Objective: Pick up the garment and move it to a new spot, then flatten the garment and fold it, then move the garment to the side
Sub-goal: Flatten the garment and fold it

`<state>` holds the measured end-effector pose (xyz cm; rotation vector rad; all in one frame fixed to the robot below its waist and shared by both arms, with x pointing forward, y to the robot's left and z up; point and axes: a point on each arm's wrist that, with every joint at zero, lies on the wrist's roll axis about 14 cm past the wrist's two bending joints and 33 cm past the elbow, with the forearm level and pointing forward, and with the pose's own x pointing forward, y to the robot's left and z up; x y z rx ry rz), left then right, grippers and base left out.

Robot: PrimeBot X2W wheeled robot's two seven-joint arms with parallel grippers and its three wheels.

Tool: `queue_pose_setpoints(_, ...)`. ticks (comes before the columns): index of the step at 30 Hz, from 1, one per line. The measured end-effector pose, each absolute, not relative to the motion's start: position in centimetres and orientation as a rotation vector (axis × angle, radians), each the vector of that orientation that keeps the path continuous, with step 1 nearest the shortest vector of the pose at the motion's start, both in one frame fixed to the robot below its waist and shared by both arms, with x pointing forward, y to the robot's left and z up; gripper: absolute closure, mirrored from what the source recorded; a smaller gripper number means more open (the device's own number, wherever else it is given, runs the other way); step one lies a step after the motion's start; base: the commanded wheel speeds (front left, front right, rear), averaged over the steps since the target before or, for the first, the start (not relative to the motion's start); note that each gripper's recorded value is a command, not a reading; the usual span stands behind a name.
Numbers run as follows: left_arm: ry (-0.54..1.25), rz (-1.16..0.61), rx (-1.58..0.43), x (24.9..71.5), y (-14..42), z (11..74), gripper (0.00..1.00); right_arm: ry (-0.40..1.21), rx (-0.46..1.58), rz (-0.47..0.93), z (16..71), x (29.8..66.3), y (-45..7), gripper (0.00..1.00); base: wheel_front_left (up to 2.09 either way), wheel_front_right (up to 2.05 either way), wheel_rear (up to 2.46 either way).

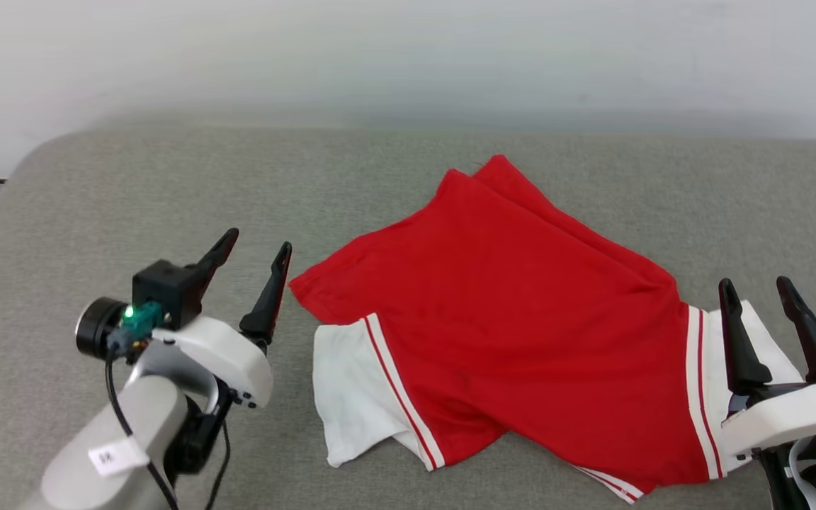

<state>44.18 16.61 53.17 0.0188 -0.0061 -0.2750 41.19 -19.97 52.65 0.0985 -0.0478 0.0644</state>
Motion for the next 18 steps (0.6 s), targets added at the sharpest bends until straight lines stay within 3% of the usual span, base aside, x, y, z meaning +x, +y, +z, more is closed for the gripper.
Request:
queue_pose_setpoints(6, -0.145, -0.163, -0.116, 39.6, 16.6, 56.4, 0.00, -0.080, 0.099, 0.093, 54.0, 40.4, -19.0, 0.00, 0.00, 0.00, 0.00)
queue_pose_setpoints(18, -0.141, -0.117, -0.189, 35.6, 15.7, 54.7, 0.00, -0.093, 0.125, 0.091, 54.3, 39.2, -18.7, 0.00, 0.00, 0.00, 0.00)
